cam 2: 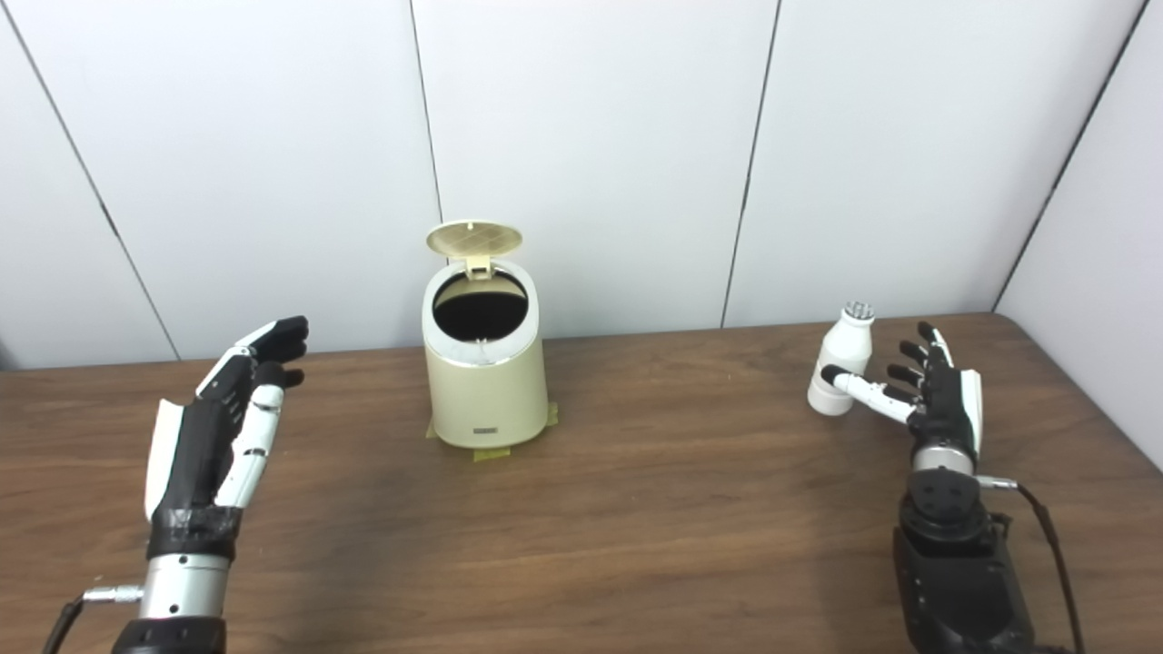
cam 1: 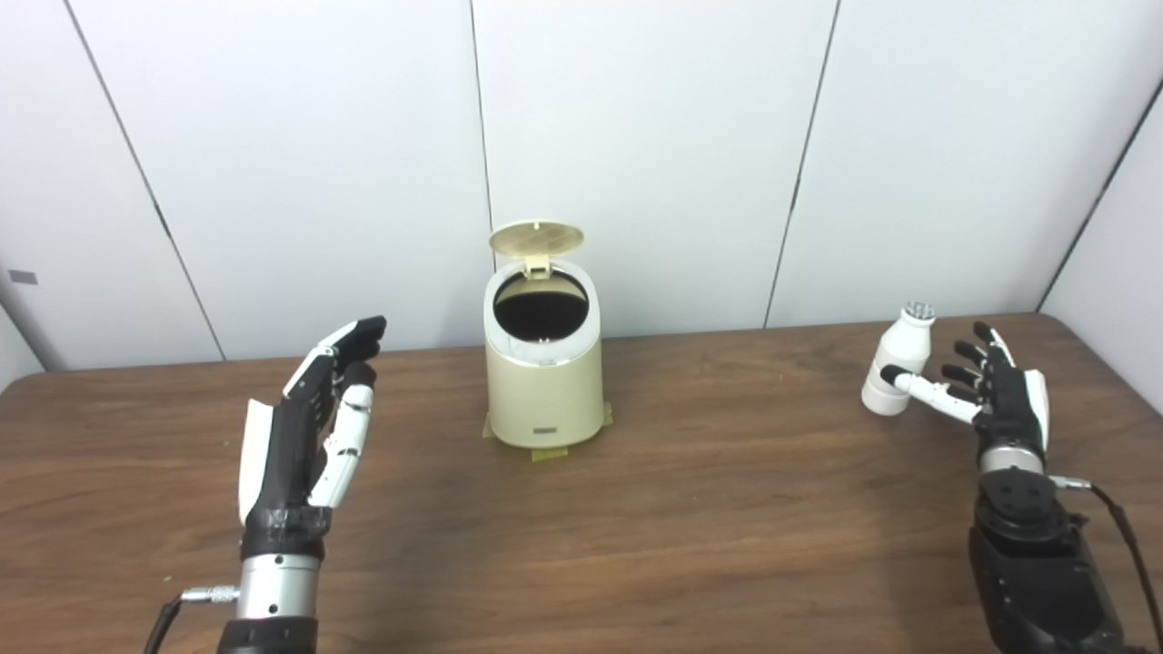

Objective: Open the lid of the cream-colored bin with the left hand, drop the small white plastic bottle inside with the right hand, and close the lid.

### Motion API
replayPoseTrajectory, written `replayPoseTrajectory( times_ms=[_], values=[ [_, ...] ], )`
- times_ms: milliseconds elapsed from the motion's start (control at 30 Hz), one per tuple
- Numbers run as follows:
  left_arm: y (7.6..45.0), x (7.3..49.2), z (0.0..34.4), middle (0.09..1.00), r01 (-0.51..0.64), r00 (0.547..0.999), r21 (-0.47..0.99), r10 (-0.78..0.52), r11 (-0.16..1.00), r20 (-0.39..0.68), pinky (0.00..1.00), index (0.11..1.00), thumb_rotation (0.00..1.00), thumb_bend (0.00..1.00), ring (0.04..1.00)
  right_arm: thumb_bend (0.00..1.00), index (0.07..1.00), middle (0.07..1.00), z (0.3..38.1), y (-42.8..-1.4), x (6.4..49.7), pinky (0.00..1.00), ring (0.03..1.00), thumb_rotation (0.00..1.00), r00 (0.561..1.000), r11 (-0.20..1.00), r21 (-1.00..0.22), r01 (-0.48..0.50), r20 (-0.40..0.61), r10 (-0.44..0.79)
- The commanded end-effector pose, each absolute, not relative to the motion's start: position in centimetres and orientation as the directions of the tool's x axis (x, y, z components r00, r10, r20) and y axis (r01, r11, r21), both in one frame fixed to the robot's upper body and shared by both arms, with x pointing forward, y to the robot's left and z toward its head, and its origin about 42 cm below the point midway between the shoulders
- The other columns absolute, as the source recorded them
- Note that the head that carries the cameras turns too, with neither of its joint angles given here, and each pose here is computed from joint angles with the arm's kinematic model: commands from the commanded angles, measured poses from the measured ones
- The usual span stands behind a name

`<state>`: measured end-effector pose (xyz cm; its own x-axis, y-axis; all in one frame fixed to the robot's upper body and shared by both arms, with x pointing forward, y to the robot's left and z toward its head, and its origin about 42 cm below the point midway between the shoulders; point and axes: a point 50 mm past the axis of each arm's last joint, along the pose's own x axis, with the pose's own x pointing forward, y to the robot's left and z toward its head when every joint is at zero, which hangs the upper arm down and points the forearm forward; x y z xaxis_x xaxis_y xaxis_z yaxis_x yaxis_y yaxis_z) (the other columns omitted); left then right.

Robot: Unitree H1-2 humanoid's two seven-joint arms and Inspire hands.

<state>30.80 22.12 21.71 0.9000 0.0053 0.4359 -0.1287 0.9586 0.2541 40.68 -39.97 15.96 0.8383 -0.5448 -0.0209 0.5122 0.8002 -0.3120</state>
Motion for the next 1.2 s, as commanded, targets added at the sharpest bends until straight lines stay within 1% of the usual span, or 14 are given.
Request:
replayPoseTrajectory(
  times_ms=[0,100,200,233,300,433,600,733,767,833,900,967,1100,1167],
  values=[
    [22.0,31.0,23.2,0.826,-0.140,0.863,0.256,-0.008,0.957,0.505,0.76,0.818,0.80,0.35,0.824,0.86,0.938,0.909,19.6,-40.5,42.4,0.72,0.855,0.22,0.845,0.787,-0.324,0.525,0.091,-0.527],
    [21.9,31.0,23.2,0.826,-0.136,0.863,0.250,-0.010,0.959,0.506,0.76,0.819,0.80,0.35,0.825,0.86,0.935,0.906,19.7,-40.6,42.8,0.73,0.858,0.21,0.847,0.779,-0.350,0.520,0.093,-0.524],
    [21.9,31.0,23.3,0.823,-0.140,0.861,0.257,-0.010,0.956,0.509,0.76,0.814,0.80,0.34,0.819,0.86,0.922,0.894,19.7,-40.9,43.3,0.70,0.840,0.22,0.847,0.764,-0.385,0.518,0.102,-0.522],
    [21.8,30.9,23.3,0.822,-0.141,0.861,0.257,-0.010,0.956,0.509,0.75,0.813,0.80,0.33,0.817,0.86,0.913,0.848,19.7,-40.9,43.5,0.63,0.776,0.23,0.847,0.759,-0.396,0.517,0.108,-0.520],
    [21.8,30.9,23.3,0.821,-0.140,0.861,0.252,-0.008,0.958,0.508,0.75,0.812,0.79,0.32,0.816,0.87,0.905,0.809,19.8,-41.0,43.7,0.56,0.719,0.23,0.846,0.752,-0.407,0.518,0.115,-0.521],
    [21.8,30.9,23.3,0.822,-0.143,0.861,0.252,-0.006,0.957,0.509,0.75,0.812,0.78,0.33,0.817,0.85,0.912,0.866,19.9,-40.9,44.2,0.63,0.781,0.21,0.848,0.766,-0.388,0.512,0.089,-0.522],
    [21.8,30.9,23.3,0.823,-0.145,0.860,0.251,-0.004,0.957,0.510,0.76,0.810,0.78,0.33,0.820,0.87,0.883,0.852,19.8,-40.7,44.9,0.68,0.804,0.25,0.845,0.743,-0.443,0.502,0.071,-0.529],
    [21.7,30.9,23.3,0.823,-0.140,0.859,0.243,-0.004,0.960,0.511,0.76,0.811,0.77,0.33,0.821,0.86,0.858,0.826,19.6,-40.4,45.3,0.65,0.769,0.24,0.849,0.742,-0.452,0.495,0.069,-0.524],
    [21.7,30.9,23.3,0.821,-0.146,0.859,0.250,-0.003,0.957,0.512,0.76,0.809,0.77,0.33,0.818,0.86,0.860,0.829,19.6,-40.4,45.4,0.65,0.770,0.23,0.855,0.760,-0.427,0.490,0.066,-0.515],
    [21.7,30.9,23.3,0.817,-0.153,0.858,0.260,-0.002,0.953,0.513,0.75,0.806,0.79,0.33,0.814,0.84,0.883,0.858,19.5,-40.3,45.5,0.67,0.801,0.18,0.862,0.779,-0.398,0.484,0.062,-0.503],
    [21.7,30.8,23.4,0.817,-0.152,0.859,0.258,-0.002,0.954,0.512,0.75,0.808,0.79,0.33,0.814,0.85,0.887,0.869,19.3,-40.3,45.5,0.70,0.817,0.18,0.864,0.779,-0.404,0.479,0.062,-0.499],
    [21.6,30.7,23.5,0.818,-0.151,0.858,0.257,-0.003,0.955,0.514,0.76,0.810,0.79,0.33,0.817,0.86,0.891,0.866,18.9,-40.5,45.6,0.69,0.810,0.18,0.867,0.783,-0.403,0.474,0.058,-0.495],
    [21.6,30.7,23.5,0.816,-0.147,0.856,0.251,-0.004,0.957,0.517,0.76,0.810,0.77,0.33,0.817,0.85,0.923,0.875,18.2,-40.5,45.4,0.57,0.735,0.15,0.873,0.799,-0.376,0.469,0.059,-0.484],
    [21.7,30.7,23.5,0.814,-0.148,0.856,0.253,-0.004,0.956,0.517,0.76,0.809,0.77,0.34,0.816,0.85,0.923,0.864,18.0,-40.5,45.4,0.56,0.706,0.16,0.871,0.792,-0.390,0.470,0.059,-0.488]
  ],
)
